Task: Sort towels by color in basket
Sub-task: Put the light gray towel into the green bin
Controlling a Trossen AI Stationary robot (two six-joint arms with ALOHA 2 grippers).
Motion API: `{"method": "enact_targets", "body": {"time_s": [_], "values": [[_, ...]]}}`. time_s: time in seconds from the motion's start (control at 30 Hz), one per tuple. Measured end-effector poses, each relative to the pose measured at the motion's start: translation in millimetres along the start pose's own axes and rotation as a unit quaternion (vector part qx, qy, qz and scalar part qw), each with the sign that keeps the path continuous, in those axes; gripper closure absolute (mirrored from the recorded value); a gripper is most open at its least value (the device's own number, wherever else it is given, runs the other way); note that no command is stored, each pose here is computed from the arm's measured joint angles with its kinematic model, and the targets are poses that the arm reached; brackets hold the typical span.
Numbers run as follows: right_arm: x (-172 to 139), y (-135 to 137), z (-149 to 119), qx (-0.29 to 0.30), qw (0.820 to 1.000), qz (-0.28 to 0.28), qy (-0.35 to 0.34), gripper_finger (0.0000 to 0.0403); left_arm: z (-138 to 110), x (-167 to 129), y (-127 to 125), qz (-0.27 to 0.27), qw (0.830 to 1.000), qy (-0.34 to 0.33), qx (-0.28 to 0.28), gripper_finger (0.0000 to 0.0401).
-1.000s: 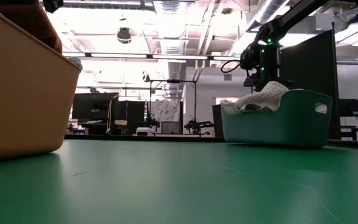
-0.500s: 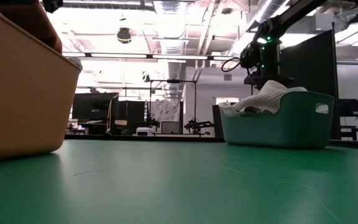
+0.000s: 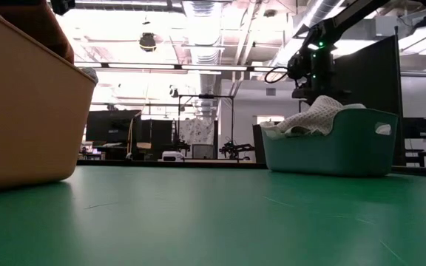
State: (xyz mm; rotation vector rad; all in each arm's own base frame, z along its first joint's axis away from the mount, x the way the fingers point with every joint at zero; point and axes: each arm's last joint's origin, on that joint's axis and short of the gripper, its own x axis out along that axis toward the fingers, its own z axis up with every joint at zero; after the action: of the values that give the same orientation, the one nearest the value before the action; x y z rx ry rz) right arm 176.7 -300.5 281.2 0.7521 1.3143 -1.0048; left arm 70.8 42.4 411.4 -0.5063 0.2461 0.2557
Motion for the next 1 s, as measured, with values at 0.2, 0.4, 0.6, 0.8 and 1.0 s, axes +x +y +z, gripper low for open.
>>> {"method": "enact_targets", "body": {"time_s": [0.2,0.4,0.6,0.8,1.0], "values": [[13.2,2.3,-4.6,-0.006,1.000,-0.001,0.017,0.0269,0.0,0.0,0.0,0.000,1.000,0.000,0.001,0.0159],[26.0,9.3,-7.3,-0.013,1.000,0.001,0.017,0.0269,0.0,0.0,0.0,0.001,1.000,0.000,0.000,0.0159],[30.6,18.1,-2.7,-0.020,1.000,0.006,-0.017,0.0270,0.0,0.0,0.1,0.001,1.000,0.000,-0.004,0.0159],[34.9,18.8,-4.5,-0.016,1.000,0.007,-0.013,0.0324,0.1,0.0,0.1,0.001,1.000,-0.001,-0.009,0.0159],[34.5,22.7,-5.3,-0.017,1.000,0.009,-0.012,0.0386,0.1,0.0,0.0,0.001,1.000,-0.001,-0.001,0.0159]]}}
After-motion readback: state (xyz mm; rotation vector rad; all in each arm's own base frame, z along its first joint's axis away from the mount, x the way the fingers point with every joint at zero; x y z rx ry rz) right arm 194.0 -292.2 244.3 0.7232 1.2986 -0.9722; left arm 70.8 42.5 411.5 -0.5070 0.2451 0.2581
